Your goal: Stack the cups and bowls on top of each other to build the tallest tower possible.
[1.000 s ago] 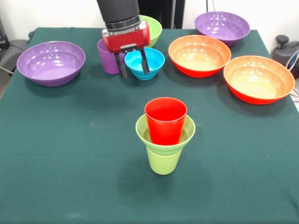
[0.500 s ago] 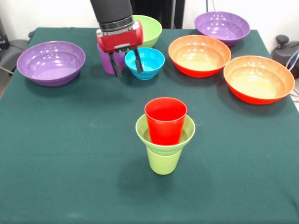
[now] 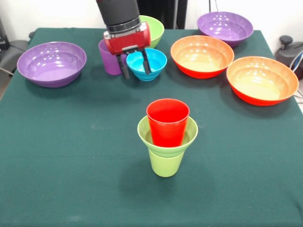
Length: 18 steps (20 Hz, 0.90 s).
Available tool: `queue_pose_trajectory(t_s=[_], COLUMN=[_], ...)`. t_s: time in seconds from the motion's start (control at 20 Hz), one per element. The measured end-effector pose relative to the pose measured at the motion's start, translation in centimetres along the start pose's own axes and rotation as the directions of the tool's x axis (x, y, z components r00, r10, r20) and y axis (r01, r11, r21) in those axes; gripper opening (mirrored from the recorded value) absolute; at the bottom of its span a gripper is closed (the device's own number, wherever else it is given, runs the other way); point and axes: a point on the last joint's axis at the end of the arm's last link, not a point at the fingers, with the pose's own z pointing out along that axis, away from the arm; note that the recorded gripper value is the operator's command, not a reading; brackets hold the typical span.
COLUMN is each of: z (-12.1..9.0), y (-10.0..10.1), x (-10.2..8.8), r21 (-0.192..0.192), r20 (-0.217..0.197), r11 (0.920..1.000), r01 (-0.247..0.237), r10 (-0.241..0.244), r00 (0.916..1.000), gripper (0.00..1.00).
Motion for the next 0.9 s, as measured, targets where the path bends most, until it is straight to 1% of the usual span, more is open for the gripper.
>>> queue_pose_trajectory(t_s=[0.4, 0.9], z=[0.2, 0.2], y=[1.3, 1.6], x=[0.0, 0.4], r21=[-0.014, -0.022], r20=[-0.005, -0.011], r11=[0.9997, 0.9996], r01=[0.019, 0.02], r10=[-0.019, -0.02], r00=[0.9998, 0.9997], gripper=[1.0, 1.0])
